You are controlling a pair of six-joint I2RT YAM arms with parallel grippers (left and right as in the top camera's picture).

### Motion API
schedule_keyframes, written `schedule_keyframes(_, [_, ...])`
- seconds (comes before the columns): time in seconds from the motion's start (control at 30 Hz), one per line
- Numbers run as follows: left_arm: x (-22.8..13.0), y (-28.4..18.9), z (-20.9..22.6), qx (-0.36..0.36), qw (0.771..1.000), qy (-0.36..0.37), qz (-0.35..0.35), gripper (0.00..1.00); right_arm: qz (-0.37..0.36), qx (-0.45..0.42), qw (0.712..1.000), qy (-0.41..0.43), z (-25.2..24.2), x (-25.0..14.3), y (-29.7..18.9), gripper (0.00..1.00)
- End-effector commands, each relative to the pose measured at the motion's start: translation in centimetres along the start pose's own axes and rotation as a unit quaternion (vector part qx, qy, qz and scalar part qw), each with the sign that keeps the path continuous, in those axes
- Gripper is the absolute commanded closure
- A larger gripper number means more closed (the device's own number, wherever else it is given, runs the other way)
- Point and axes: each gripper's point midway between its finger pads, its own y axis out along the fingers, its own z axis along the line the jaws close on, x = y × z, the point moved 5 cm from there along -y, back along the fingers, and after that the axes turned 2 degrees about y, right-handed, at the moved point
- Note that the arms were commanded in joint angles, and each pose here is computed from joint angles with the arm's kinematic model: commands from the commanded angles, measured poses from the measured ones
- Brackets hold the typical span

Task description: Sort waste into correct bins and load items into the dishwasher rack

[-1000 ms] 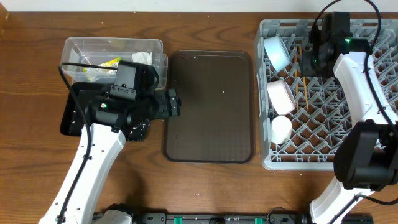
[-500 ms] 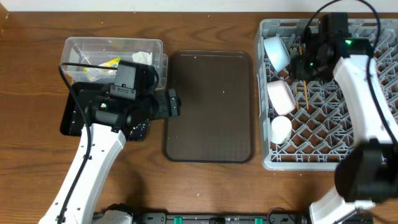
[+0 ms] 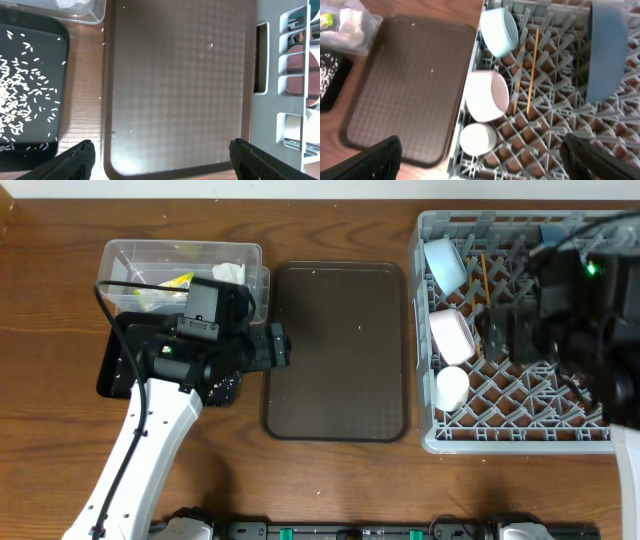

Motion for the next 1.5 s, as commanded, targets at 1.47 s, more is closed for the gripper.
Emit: schedule_keyframes(1.47, [0.6,-0.6,-0.2,0.0,1.0,0.005,-0.013,0.12,-0.39,-0.032,0.918,0.058,-3.3,-18.4,11.2,0.01])
